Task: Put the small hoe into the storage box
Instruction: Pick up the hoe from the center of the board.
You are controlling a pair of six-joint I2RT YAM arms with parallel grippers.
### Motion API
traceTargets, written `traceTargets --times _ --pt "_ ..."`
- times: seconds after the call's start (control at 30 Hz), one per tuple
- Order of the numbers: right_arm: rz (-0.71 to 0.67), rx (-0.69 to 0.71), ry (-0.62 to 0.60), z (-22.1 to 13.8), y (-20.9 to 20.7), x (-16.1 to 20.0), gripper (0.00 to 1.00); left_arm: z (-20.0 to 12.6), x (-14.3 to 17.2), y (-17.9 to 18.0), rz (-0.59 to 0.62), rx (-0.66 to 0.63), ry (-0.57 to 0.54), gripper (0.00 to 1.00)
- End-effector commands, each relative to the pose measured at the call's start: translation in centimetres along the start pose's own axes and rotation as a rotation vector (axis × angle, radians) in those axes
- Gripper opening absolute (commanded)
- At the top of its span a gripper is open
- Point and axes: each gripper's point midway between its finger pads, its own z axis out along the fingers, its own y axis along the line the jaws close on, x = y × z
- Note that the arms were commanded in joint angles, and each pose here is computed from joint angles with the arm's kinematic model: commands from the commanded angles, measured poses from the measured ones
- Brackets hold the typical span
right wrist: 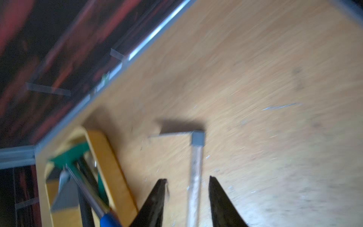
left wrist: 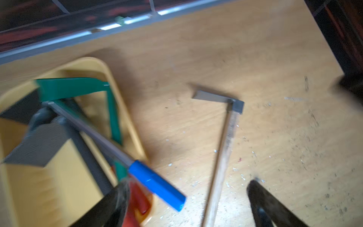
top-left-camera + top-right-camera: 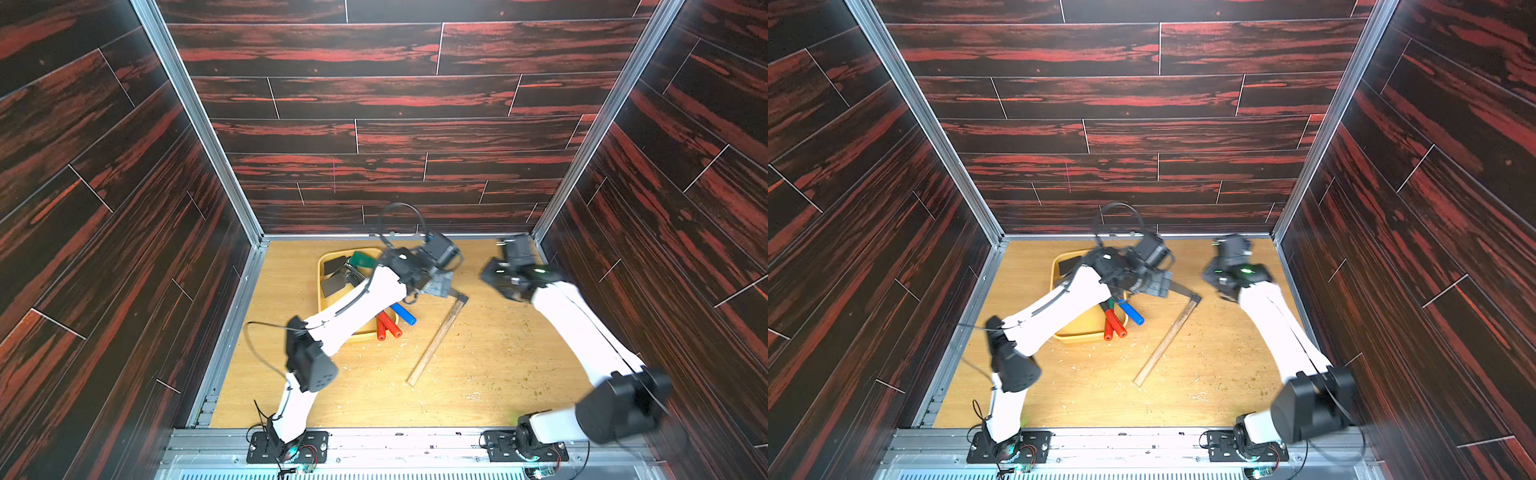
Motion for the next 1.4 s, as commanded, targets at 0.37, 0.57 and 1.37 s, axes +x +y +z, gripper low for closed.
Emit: traceTargets --times 0.37,0.57,1.37 --pt "-0.023 -0.014 -0.009 -3.4 -3.9 -0.1 0.39 8.3 5.1 -5.1 0.085 0.056 0.217 0.87" --pt "-0.018 -0.004 -0.007 -3.2 -4.2 -0.1 0.39 10.7 7.3 -5.4 0.088 0.053 0.282 0.83" --pt "0.005 -0.006 0.011 -2.5 -4.7 0.8 0.37 14.9 11.7 -6.2 0.128 0.059 0.407 0.69"
